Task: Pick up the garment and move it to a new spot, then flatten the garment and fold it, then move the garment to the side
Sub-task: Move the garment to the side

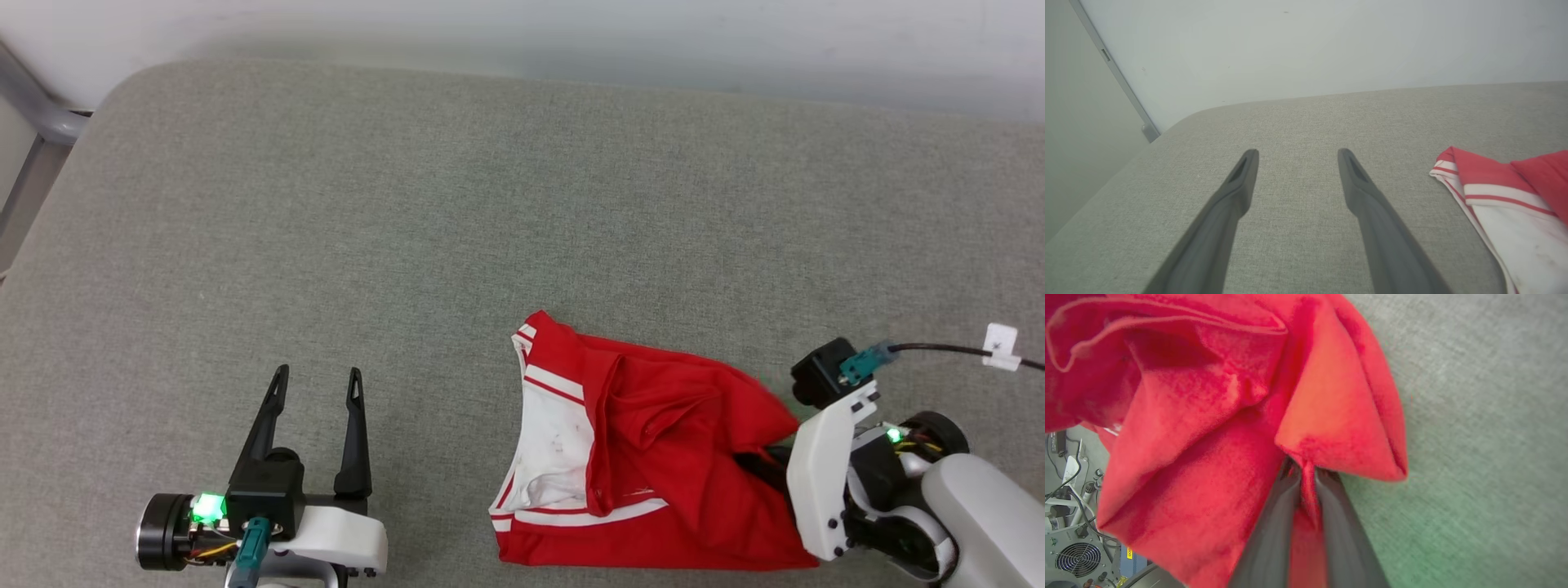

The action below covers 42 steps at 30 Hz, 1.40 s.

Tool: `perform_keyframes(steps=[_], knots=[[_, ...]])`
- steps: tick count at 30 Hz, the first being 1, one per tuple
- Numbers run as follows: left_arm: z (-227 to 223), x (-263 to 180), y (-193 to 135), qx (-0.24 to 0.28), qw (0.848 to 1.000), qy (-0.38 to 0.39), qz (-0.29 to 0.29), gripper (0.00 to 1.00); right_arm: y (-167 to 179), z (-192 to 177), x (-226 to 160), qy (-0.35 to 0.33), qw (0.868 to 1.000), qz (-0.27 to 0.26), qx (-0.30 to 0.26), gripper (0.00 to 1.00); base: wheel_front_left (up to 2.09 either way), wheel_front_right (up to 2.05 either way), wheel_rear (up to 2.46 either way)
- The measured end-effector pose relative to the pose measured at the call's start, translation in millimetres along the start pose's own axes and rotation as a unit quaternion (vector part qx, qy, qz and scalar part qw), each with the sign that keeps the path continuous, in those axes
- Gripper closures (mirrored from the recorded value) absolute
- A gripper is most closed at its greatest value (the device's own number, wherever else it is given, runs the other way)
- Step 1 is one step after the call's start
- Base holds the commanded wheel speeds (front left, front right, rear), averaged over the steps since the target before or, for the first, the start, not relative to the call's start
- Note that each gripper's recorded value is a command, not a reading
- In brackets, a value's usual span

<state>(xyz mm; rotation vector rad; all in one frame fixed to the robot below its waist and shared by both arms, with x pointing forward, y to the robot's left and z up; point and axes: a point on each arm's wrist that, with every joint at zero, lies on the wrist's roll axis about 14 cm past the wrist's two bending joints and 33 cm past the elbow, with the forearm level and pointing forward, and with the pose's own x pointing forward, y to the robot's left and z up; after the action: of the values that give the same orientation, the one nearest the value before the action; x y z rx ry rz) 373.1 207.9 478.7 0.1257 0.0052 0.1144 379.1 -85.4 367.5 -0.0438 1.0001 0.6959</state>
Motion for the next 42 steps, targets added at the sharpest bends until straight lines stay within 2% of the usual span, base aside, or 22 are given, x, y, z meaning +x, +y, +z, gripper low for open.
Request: perform_keyframes(steps=[8,13,19,25,33,42], knots=[[3.0,-1.7,-3.9,-0.002,1.000,-0.005,-0.005,0.00,2.0,36.5,-23.0,-0.078,0.996,-0.006,-0.035,1.00,0.00,0.00,0.00],[6.1,0.3,-13.7,-0.007,1.000,-0.010,-0.018,0.00,-14.5,52.1,-53.9,-0.111,0.991,-0.041,-0.064,1.00,0.00,0.00,0.00],[8.9,6.6,-32.2,-0.014,0.999,-0.016,-0.043,0.00,-44.6,60.1,-97.0,-0.136,0.980,-0.109,-0.100,1.00,0.00,0.00,0.00],[12.8,18.3,-57.3,-0.019,0.996,-0.025,-0.078,0.00,-73.3,53.8,-137.8,-0.144,0.969,-0.171,-0.102,1.00,0.00,0.00,0.00],[15.8,39.5,-89.1,-0.022,0.992,-0.038,-0.121,0.00,-111.3,42.0,-181.1,-0.155,0.956,-0.241,-0.066,1.00,0.00,0.00,0.00],[2.9,65.0,-106.6,-0.019,0.989,-0.038,-0.144,0.00,-185.5,25.2,-208.1,-0.117,0.934,-0.336,-0.022,1.00,0.00,0.00,0.00]])
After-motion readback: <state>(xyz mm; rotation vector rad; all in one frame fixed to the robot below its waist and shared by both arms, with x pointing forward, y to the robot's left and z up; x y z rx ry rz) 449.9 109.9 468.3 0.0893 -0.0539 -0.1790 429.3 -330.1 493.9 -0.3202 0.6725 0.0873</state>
